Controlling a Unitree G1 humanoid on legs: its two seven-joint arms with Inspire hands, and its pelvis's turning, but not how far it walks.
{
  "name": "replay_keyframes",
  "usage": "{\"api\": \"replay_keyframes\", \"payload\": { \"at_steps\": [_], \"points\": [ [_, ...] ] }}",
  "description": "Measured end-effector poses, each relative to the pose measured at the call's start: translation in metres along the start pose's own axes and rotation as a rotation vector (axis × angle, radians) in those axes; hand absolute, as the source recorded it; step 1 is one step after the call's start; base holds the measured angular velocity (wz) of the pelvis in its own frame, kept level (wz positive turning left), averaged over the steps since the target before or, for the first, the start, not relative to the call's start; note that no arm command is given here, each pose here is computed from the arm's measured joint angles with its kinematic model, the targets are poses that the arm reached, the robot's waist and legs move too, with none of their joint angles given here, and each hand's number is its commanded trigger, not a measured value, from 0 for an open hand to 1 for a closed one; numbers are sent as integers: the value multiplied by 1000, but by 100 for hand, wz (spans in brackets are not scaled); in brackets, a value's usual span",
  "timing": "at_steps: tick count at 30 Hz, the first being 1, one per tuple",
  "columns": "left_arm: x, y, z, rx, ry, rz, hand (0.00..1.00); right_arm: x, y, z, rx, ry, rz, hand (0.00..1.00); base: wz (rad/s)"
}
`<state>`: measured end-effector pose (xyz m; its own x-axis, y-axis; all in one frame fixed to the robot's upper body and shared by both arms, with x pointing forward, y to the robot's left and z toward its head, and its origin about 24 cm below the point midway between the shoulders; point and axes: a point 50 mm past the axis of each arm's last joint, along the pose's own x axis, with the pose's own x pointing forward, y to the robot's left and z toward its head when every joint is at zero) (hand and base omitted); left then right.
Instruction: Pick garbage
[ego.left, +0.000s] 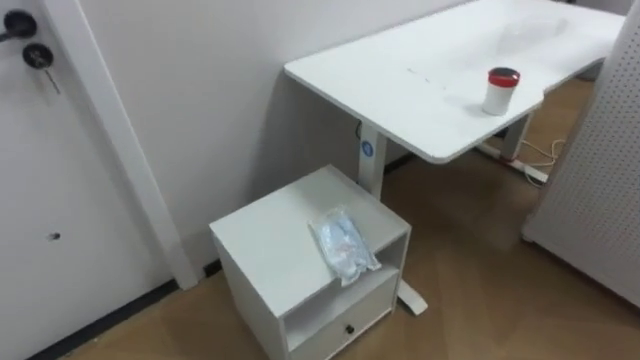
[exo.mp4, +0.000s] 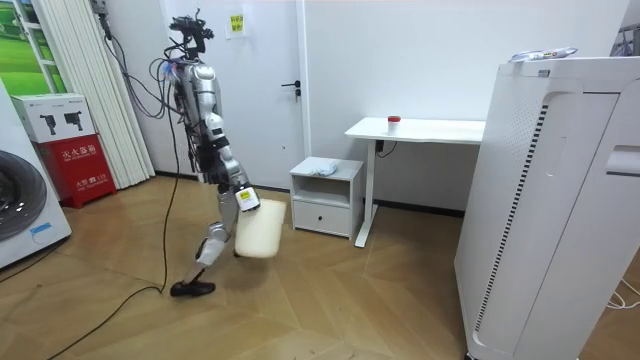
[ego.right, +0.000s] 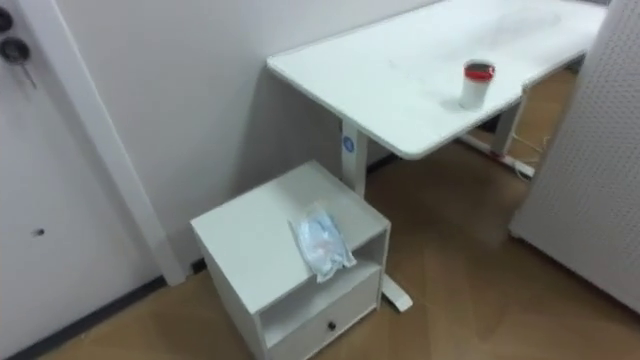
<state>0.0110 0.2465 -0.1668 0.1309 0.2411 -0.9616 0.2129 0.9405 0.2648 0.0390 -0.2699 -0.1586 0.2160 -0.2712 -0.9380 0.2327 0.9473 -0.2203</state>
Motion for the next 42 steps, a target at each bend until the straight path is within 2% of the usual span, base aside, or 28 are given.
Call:
{"api": "replay_keyframes", "payload": {
  "at_steps": [10, 20, 24, 32, 37, 42],
  "points": [
    [-4, 32, 84, 25, -299, 228, 0, 1, 26, 54, -38, -210, 66, 100, -4],
    [-9, 28, 107, 16, -426, 254, 0, 1, 41, 66, -137, -275, 117, 100, 8],
    [-15, 30, 132, 24, -519, 291, 0, 1, 47, 80, -184, -300, 134, 100, 0],
    [-42, 42, 199, -8, -763, 437, 0, -1, 52, 102, -203, -367, 118, 100, -6],
    [-67, 53, 247, -57, -910, 508, 0, -5, 59, 122, -215, -432, 116, 100, -2],
    [-87, 65, 273, -96, -1012, 586, 0, -8, 57, 134, -204, -485, 97, 100, -8]
  ]
}}
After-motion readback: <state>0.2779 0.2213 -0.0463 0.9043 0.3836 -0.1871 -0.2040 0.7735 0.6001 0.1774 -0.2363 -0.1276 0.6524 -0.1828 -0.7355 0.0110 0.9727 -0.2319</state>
